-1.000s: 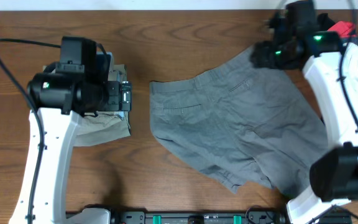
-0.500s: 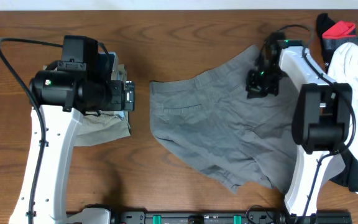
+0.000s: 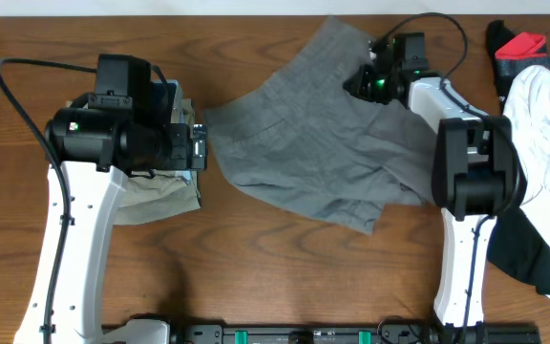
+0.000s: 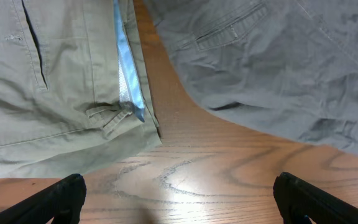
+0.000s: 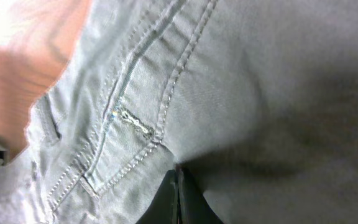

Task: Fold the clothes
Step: 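Drag the grey shorts leftward onto the table center with the right gripper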

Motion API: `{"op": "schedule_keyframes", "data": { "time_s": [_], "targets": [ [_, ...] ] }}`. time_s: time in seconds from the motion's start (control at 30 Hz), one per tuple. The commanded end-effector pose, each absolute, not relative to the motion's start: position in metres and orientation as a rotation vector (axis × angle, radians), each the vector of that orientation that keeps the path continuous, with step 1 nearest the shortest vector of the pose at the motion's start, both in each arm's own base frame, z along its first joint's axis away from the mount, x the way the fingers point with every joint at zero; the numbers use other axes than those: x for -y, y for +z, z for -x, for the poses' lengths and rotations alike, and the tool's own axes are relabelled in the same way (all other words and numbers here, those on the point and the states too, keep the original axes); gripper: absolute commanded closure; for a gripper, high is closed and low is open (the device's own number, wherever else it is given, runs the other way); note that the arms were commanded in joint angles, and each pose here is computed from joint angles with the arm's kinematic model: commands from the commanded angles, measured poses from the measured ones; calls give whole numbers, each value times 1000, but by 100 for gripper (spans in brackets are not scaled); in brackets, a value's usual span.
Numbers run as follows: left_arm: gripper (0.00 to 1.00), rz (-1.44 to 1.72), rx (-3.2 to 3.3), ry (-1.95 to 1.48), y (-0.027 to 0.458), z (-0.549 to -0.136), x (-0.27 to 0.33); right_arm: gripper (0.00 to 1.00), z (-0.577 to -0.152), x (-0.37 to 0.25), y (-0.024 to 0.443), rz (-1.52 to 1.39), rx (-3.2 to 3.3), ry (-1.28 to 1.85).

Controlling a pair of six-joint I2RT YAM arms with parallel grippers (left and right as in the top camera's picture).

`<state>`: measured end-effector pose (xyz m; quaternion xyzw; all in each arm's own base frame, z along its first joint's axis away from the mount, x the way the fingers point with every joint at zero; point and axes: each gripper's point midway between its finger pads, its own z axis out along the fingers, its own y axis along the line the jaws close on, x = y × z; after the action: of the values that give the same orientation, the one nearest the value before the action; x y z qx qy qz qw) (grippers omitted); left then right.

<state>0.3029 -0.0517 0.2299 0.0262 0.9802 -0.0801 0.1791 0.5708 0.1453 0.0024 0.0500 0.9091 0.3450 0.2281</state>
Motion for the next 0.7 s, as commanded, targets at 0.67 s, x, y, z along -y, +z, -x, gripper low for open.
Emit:
{"op": "schedule_keyframes", "data": {
  "time_s": [0.67],
  "targets": [
    [2, -98, -2646, -241, 270, -297, 54, 65, -447, -91, 270, 348, -2581, 439]
  ]
}}
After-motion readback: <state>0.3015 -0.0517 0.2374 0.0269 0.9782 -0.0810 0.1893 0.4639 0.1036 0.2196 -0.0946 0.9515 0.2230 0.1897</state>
